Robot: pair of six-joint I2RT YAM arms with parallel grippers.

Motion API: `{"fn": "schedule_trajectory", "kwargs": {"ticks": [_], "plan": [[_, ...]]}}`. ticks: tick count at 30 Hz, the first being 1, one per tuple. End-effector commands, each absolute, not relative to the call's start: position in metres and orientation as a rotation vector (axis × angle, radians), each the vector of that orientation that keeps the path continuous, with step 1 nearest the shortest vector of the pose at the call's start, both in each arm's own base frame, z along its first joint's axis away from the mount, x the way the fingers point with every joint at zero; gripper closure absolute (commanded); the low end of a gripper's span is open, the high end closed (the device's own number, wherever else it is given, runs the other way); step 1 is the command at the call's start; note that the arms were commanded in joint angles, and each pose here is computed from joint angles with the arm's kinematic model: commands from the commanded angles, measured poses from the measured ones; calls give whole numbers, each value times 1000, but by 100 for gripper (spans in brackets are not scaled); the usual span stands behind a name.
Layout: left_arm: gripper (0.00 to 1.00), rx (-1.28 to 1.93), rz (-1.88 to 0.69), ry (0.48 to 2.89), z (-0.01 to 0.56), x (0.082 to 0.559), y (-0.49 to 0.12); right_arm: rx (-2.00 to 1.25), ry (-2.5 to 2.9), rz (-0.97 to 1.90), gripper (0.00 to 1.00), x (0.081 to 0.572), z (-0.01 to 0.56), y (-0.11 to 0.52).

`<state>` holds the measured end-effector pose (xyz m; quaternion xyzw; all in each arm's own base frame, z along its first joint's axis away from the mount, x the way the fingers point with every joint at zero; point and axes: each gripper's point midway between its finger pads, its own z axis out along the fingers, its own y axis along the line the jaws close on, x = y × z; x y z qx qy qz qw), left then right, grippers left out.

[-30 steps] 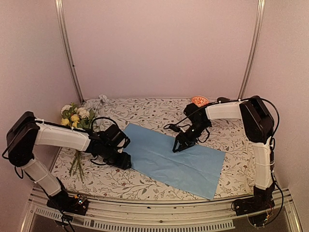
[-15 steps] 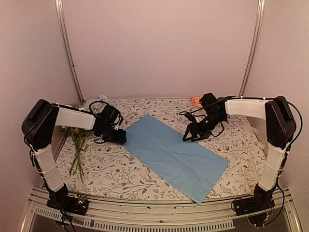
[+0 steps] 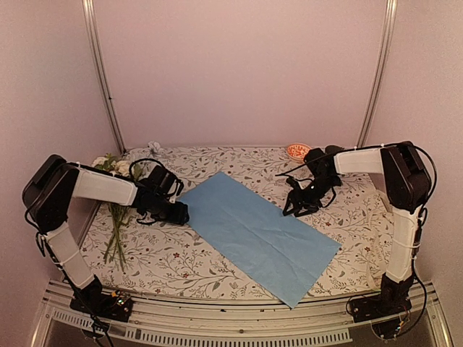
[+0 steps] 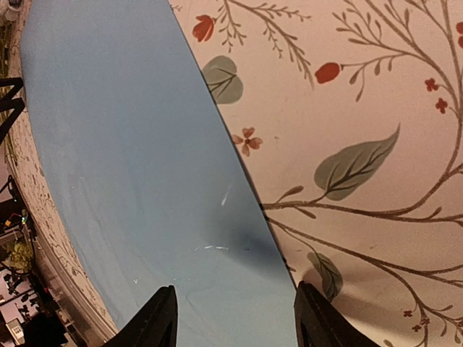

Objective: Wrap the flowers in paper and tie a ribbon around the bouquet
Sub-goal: Rotate the folded wrapping paper at the center of the board.

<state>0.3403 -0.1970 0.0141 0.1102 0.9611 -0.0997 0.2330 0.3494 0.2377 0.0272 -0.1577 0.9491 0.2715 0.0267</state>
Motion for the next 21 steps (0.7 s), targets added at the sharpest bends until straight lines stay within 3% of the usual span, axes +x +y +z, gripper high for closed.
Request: {"fn": "schedule_trajectory", "kwargs": {"ticks": [1,12,17,21], "plan": [[36,336,-334,2734,-14,318,-208,-507,2930,1033,45,340,20,260],[36,394,-361,2710,-17,330,-220,-569,2814,1353,49,324,49,306],[36,395,-361,2687,-7,332,-219,-561,2785,1166,47,352,71,300],[36,398,-303,2661,13,334,-217,-479,2818,786,44,388,66,266]]}}
